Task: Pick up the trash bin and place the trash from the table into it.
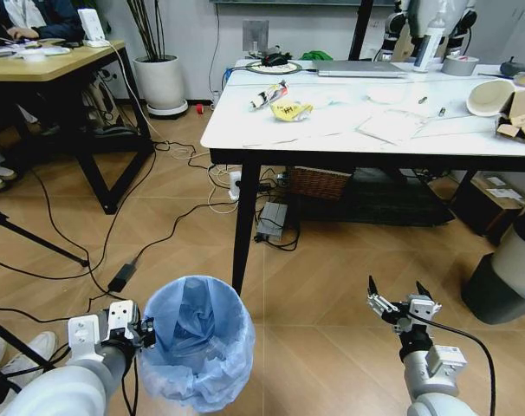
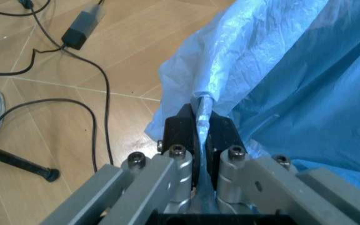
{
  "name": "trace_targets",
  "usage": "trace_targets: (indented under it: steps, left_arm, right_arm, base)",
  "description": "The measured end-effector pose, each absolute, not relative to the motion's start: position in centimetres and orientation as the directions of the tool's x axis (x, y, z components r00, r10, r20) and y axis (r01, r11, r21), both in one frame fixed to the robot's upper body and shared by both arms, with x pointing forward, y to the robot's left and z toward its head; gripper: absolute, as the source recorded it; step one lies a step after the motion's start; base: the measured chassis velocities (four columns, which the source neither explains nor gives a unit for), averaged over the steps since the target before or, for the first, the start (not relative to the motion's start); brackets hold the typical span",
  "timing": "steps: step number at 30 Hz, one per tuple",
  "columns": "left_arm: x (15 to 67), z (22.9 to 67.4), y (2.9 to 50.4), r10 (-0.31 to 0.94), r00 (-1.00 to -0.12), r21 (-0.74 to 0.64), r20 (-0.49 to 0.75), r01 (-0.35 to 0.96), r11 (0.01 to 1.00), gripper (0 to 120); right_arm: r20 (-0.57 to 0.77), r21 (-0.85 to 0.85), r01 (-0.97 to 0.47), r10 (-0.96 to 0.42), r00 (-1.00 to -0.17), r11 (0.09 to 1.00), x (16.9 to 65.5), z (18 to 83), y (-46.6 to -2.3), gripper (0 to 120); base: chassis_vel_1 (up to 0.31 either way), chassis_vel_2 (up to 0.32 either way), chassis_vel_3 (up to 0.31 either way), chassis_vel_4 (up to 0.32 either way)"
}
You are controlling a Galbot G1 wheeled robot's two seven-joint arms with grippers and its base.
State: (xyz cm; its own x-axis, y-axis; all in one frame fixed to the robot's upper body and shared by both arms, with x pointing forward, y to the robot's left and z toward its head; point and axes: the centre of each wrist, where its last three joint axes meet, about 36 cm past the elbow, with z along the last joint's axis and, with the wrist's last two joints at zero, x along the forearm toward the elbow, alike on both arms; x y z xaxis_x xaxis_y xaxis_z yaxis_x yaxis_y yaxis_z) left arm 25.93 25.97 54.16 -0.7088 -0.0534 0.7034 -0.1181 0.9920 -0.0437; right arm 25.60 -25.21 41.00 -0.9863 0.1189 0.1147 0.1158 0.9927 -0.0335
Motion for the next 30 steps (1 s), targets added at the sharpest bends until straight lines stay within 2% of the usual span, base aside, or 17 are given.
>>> trace_targets:
  steps: [30]
  left_arm:
    - [26.3,54.4,25.7,-0.049,-0.724,-0.095,0.688,-0.157,0.983,0]
  right_arm:
    - [0.077,-0.042,0.121,0.124,-0.989,0.992,25.5,42.1,-25.2,100]
  base:
    - [0.000,0.000,0.000,0.000]
